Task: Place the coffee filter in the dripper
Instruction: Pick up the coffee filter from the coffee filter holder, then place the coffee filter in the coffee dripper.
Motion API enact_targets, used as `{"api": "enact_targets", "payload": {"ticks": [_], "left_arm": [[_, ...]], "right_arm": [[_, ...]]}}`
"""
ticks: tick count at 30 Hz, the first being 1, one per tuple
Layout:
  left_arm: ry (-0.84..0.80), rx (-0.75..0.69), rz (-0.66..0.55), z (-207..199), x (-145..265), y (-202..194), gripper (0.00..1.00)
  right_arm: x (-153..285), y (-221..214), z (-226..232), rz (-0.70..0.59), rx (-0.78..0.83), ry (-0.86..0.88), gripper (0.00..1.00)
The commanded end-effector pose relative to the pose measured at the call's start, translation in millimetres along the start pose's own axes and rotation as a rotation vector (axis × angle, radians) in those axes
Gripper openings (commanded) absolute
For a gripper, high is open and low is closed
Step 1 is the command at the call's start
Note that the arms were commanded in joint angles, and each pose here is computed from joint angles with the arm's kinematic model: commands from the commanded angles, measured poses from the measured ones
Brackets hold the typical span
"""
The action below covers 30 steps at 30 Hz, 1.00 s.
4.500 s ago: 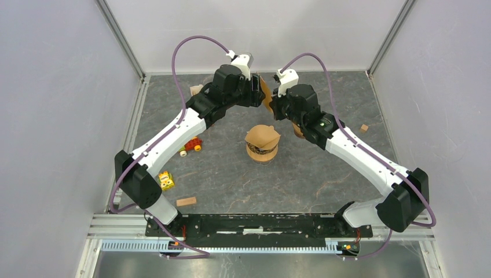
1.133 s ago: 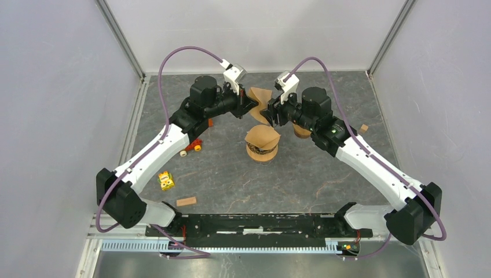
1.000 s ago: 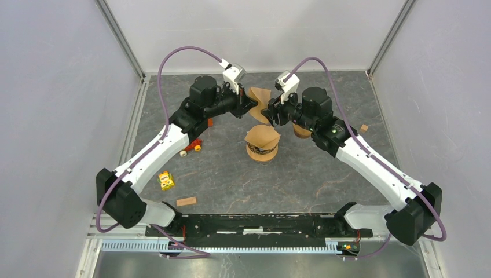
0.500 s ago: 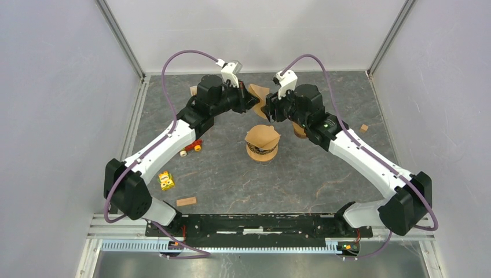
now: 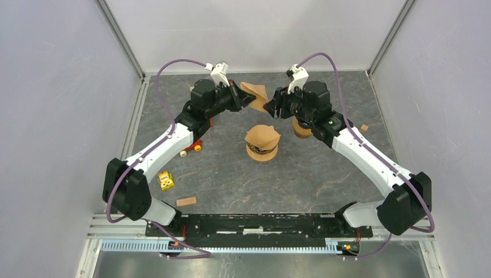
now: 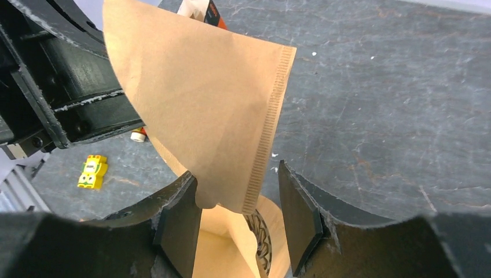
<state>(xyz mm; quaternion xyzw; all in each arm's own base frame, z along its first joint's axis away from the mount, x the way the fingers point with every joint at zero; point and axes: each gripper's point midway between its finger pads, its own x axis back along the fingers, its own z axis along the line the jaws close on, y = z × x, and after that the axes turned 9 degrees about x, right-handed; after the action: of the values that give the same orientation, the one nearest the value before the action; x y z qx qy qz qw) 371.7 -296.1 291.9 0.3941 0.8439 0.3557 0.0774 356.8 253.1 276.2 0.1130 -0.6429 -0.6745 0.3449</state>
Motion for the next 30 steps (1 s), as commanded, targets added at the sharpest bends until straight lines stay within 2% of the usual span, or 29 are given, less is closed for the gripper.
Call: {"api": "enact_targets", "payload": {"ticks": [1,6,20,30], "left_arm": [[-0.111,0.05,-0.066,-28,8,17,0.02],[-0.131,0.052,-0.069,-31,8,18,0.02],[-0.129,0.021,-0.068,-24,5,14,0.02],[-0.125,0.002,-0.059,-21,6,10,0.02]], "right_arm": [[-2,2,10,-0.029,-0.103,0.076,0.55],[-5,-4,5,-0.011,-0.117,0.058,0.56],[-12,-8,17,-0.011,-0.197,0.161,0.6],[-12,-11,5,-0.015,-0.204,0.135,0.45]]}}
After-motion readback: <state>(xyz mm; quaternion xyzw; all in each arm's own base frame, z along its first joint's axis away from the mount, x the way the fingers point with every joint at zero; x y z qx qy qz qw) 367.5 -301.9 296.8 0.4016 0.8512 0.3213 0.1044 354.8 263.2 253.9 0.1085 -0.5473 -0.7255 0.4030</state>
